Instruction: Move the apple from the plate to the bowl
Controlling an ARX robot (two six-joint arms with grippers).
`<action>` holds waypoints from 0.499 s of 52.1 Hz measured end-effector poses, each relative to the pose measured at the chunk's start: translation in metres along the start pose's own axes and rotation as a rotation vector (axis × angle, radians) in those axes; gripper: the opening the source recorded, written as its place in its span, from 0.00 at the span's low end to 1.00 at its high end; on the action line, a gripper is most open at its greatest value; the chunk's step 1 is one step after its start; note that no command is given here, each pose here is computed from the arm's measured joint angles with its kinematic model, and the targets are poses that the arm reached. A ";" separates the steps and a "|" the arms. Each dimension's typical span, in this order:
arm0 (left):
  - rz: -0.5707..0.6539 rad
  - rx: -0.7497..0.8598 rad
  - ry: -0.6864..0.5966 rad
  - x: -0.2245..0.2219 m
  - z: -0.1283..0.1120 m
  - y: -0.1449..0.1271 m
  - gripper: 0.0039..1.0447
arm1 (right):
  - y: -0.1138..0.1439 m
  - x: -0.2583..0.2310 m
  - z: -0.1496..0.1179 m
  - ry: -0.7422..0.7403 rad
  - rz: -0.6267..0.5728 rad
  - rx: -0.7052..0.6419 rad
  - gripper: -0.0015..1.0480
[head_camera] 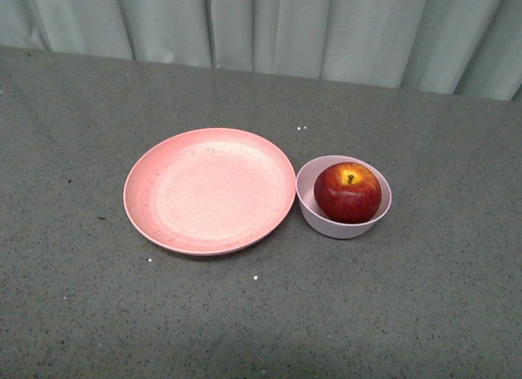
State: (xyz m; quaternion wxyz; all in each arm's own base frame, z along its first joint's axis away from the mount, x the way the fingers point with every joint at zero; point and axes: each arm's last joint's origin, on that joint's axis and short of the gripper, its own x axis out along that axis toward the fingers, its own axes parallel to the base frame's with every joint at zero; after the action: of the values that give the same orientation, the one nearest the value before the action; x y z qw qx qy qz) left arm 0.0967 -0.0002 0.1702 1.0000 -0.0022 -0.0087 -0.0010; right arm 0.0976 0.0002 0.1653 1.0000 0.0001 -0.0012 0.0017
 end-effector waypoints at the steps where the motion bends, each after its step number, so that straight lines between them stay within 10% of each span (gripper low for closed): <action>1: 0.000 0.000 0.000 0.000 0.000 0.000 0.91 | 0.000 0.000 0.000 0.000 0.000 0.000 0.91; 26: 0.000 0.001 0.000 0.000 0.000 0.000 0.94 | 0.000 0.000 0.000 0.000 0.000 0.000 0.91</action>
State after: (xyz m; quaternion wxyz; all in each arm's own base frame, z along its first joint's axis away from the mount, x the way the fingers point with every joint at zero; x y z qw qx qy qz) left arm 0.0967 -0.0002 0.1702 1.0000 -0.0018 -0.0087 -0.0010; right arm 0.0976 0.0002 0.1653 1.0000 0.0001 -0.0012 0.0017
